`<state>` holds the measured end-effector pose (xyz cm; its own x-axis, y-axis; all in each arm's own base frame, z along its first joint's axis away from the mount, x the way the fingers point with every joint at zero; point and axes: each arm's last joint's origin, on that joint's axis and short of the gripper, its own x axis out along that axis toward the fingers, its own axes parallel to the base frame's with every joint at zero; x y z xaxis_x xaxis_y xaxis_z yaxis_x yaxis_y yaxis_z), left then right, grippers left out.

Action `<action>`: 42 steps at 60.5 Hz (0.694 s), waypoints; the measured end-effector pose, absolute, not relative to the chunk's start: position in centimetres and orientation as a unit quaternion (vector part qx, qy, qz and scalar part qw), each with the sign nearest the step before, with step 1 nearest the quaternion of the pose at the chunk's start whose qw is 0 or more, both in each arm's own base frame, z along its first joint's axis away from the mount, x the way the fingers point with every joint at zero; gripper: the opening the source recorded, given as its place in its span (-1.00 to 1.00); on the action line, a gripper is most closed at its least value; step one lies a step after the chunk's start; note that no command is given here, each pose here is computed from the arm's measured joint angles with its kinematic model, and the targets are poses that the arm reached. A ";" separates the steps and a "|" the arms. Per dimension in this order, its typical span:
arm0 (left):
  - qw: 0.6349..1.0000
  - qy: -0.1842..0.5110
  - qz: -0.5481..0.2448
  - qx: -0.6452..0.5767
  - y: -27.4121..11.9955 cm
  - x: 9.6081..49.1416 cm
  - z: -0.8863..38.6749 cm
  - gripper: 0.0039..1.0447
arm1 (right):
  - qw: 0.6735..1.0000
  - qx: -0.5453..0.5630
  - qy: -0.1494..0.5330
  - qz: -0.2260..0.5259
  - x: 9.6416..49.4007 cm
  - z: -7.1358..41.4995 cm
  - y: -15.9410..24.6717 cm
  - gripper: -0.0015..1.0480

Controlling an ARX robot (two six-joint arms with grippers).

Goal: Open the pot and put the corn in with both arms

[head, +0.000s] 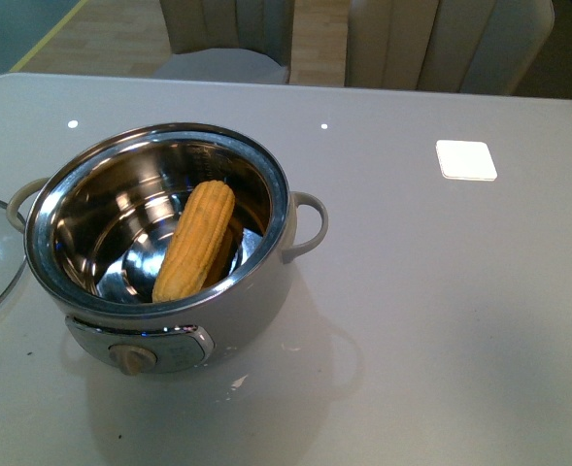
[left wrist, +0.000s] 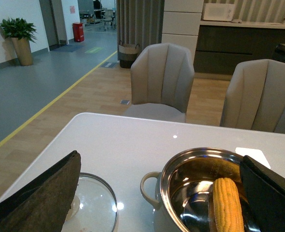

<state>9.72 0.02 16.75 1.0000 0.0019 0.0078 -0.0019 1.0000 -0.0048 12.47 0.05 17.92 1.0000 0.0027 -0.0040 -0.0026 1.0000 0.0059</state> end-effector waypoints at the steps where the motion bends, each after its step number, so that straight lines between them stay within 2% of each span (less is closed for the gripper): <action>1: 1.000 -0.004 0.001 -0.002 0.0 9.7 16.7 0.87 | 1.000 0.003 0.002 0.001 12.4 17.9 0.0 -0.96; 42: 1.000 -0.004 0.001 -0.002 0.0 9.7 16.7 0.87 | 1.000 0.003 -0.009 0.001 10.9 17.2 0.0 -0.96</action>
